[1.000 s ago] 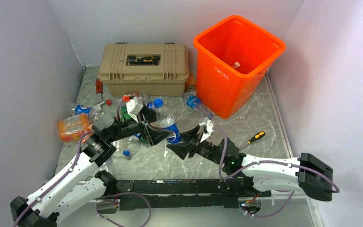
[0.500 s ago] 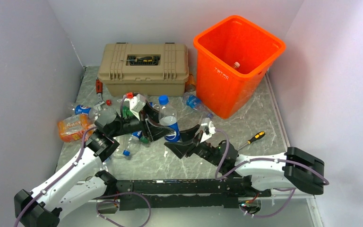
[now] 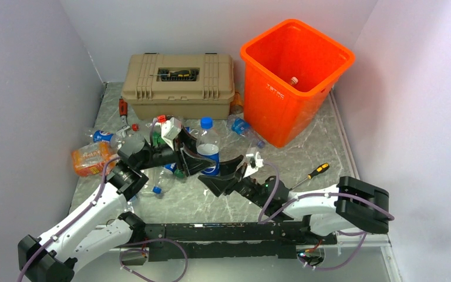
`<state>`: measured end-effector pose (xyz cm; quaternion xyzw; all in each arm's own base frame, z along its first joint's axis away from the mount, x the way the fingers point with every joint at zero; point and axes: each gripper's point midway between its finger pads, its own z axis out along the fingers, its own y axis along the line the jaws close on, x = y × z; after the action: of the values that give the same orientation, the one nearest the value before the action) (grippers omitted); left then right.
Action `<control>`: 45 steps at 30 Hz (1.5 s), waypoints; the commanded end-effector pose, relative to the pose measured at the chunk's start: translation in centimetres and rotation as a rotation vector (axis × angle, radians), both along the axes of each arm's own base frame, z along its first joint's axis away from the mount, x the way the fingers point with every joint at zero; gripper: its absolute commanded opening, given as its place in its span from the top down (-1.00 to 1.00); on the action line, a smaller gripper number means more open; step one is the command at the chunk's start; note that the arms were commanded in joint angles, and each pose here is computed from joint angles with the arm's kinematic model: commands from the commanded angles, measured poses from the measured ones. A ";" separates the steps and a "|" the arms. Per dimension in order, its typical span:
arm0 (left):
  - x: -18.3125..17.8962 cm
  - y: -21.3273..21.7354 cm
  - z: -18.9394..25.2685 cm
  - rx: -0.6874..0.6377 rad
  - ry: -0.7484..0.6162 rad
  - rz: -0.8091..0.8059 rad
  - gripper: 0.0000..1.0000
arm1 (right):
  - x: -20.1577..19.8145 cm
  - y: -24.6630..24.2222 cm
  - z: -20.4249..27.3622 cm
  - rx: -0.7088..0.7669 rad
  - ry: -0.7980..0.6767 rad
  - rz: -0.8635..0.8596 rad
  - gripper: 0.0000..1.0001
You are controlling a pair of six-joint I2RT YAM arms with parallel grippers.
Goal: Put the plastic bottles in the bin
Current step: Pick up the plastic bottle at the center of the board.
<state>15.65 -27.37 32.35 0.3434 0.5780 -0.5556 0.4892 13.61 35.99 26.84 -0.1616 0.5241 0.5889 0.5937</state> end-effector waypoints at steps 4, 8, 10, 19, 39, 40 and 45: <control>-2.9 -0.4 1.0 0.002 -0.057 -0.145 0.32 | 0.7 0.1 2.8 0.092 0.001 -0.027 -0.05; -2.7 0.0 1.2 0.006 -0.080 -0.101 0.58 | 0.6 -0.2 1.9 -0.004 0.031 -0.029 -0.53; -2.5 0.2 1.2 0.012 -0.095 -0.069 0.63 | 0.8 -0.3 0.7 -0.152 0.062 -0.049 -0.67; -1.4 0.9 1.1 0.045 -0.134 0.028 0.72 | -1.1 -7.5 2.4 -0.519 -0.021 -0.076 -0.74; -2.4 0.0 0.0 0.091 -0.139 -0.060 0.76 | 4.3 -5.0 15.7 -0.402 0.075 -0.256 -0.68; -2.5 0.0 0.0 0.091 -0.141 -0.062 0.76 | 4.5 -4.9 15.5 -0.403 0.089 -0.241 -0.64; -2.6 0.0 0.1 0.091 -0.144 -0.066 0.77 | 4.4 -4.6 14.8 -0.388 0.127 -0.166 -0.33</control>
<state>13.84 -27.41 29.63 0.4044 0.5938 -0.5128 0.4700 18.85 31.73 39.94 -0.1972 0.6858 0.3941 0.5792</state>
